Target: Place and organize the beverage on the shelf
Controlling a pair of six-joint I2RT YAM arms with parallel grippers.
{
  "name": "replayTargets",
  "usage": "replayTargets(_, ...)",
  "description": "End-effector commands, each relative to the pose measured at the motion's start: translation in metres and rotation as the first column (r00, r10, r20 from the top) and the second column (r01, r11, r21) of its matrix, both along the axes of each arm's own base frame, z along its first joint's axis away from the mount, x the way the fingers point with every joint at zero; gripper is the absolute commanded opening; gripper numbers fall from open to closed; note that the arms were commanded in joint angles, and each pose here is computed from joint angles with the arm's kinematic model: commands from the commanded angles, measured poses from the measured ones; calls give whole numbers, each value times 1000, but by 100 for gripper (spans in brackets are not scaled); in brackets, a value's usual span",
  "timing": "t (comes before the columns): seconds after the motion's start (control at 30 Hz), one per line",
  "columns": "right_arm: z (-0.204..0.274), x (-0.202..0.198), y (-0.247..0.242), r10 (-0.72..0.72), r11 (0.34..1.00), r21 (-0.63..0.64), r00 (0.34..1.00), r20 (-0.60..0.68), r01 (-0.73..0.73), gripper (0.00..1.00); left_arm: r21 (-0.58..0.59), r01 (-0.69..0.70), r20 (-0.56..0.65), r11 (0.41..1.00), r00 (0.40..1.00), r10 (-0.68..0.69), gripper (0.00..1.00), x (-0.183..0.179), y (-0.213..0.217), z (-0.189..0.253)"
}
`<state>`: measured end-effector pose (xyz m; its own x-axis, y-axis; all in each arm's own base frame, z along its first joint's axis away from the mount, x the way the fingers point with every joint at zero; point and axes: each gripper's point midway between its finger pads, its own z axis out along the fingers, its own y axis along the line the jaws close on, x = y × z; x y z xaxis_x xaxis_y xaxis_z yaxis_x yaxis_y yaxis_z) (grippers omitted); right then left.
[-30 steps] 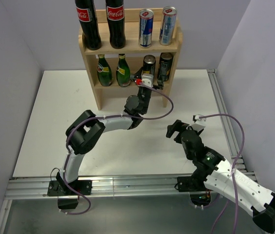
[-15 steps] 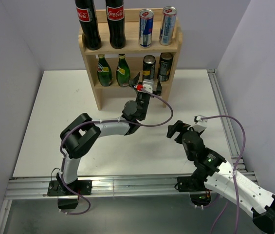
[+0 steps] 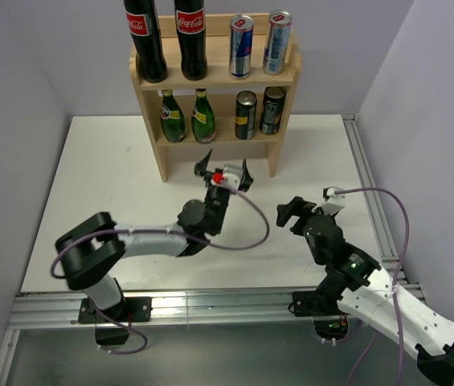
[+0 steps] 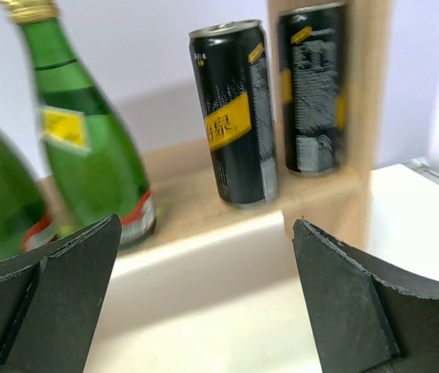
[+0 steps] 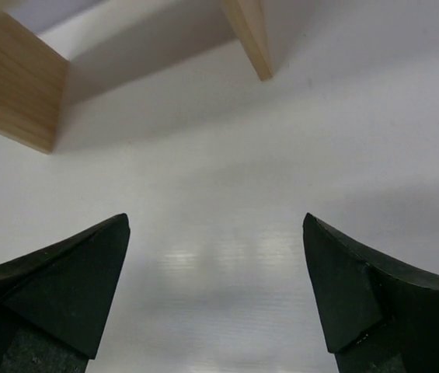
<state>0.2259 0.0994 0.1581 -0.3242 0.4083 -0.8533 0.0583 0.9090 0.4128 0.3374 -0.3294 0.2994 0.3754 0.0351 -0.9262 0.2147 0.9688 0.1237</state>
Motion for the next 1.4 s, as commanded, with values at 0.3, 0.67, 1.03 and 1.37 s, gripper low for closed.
replayTargets(0.3,277,-36,16,262,950,28,841,473,-312,100,-398,-34,-346,917,931,-116,99,-112,114,94)
replayTargets(0.67,304,-42,4,234,958,27,828,510,-287,100,-321,-128,-487,938,872,-47,99,-130,170,101)
replayTargets(1.03,301,-45,-3,221,962,30,838,499,-272,100,-327,-109,-514,939,854,-81,99,-135,168,97)
replayTargets(1.37,301,-44,-5,215,965,24,841,496,-260,100,-303,-98,-517,948,853,-77,99,-134,162,90)
